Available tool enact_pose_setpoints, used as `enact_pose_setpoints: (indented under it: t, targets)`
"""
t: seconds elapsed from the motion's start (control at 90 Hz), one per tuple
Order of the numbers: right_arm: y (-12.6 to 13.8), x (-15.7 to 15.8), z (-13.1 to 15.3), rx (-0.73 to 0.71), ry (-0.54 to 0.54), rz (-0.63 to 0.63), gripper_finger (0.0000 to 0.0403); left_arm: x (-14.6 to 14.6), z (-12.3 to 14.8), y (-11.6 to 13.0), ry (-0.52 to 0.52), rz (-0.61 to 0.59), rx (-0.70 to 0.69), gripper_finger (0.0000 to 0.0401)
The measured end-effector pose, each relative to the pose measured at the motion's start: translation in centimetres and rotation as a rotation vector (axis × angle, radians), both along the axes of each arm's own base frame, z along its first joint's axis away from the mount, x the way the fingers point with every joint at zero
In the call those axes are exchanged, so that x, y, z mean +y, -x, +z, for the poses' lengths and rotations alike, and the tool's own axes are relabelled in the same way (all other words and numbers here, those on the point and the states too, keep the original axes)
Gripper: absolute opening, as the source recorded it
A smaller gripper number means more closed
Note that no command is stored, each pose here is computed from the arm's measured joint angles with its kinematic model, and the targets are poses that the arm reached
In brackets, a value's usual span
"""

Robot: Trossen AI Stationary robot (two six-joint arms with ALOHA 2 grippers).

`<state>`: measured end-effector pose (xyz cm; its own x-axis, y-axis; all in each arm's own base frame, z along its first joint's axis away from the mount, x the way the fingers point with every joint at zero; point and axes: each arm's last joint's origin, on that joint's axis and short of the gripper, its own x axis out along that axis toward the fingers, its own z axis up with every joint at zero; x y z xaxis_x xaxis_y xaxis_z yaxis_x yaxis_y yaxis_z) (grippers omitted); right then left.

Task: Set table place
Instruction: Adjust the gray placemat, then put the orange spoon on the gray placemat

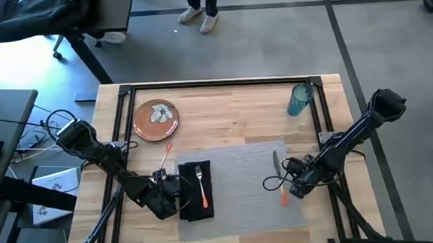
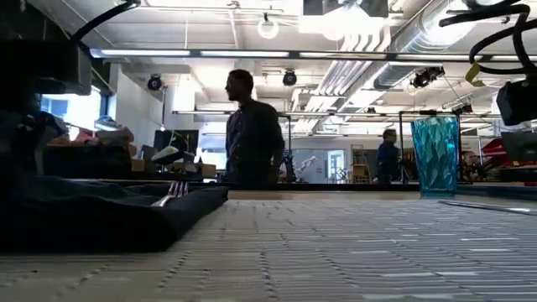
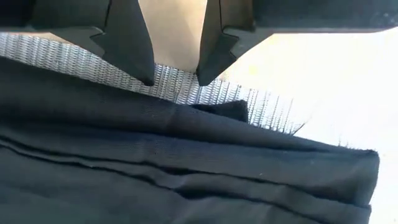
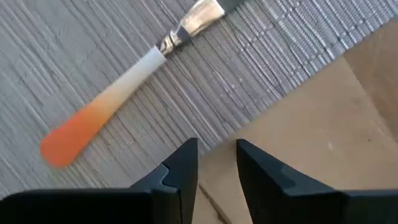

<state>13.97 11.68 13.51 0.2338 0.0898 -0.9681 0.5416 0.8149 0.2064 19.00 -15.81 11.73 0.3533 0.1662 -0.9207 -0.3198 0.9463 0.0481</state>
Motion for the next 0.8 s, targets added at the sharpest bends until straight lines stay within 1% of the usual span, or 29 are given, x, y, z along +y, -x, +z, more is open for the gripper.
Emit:
enact_pose_setpoints:
  t: [0.111, 0.167, 0.233, 0.333, 0.433, 0.511, 0.556, 0.622, 0.711, 0.756, 0.8]
  targets:
    - [0.0, 0.0, 0.0, 0.004, -0.009, 0.006, 0.0094, 0.0, 0.5, 0.3, 0.011, -0.01, -0.005, 0.011]
    - [0.0, 0.0, 0.0, 0.004, -0.011, 0.02, 0.0094, -0.2, 1.0, 0.2, 0.023, -0.016, -0.02, 0.011]
    - [0.1, 0.1, 0.2, 0.008, -0.03, 0.031, 0.0094, -0.1, 1.9, 0.4, 0.028, -0.033, 0.0, 0.011]
    - [0.2, -0.1, 0.6, -0.004, -0.034, 0.032, 0.0094, -0.3, 4.1, 0.2, 0.064, -0.014, -0.026, 0.011]
    - [0.3, -0.4, 0.9, -0.026, -0.016, 0.042, 0.0094, 0.1, 6.1, 0.5, 0.062, 0.026, -0.027, 0.011]
    - [0.3, -0.7, 1.0, -0.039, 0.007, 0.036, 0.0094, 0.5, 7.7, 0.6, 0.071, 0.067, -0.067, 0.011]
    - [0.2, -0.8, 1.1, -0.046, 0.02, 0.042, 0.0094, 1.0, 8.3, 0.8, 0.068, 0.118, -0.084, 0.011]
    - [0.1, -1.0, 1.1, -0.06, 0.041, 0.043, 0.0094, 2.3, 8.6, 1.2, 0.036, 0.245, -0.074, 0.011]
    - [-0.1, -1.2, 1.1, -0.09, 0.084, 0.03, 0.0094, 4.2, 8.6, 1.4, 0.0, 0.436, -0.027, 0.011]
    - [-0.2, -1.4, 1.1, -0.102, 0.103, 0.026, 0.0094, 5.0, 8.2, 1.4, 0.001, 0.505, 0.01, 0.011]
    - [-0.3, -1.5, 1.1, -0.114, 0.119, 0.024, 0.0094, 5.9, 7.5, 1.4, 0.014, 0.549, 0.069, 0.011]
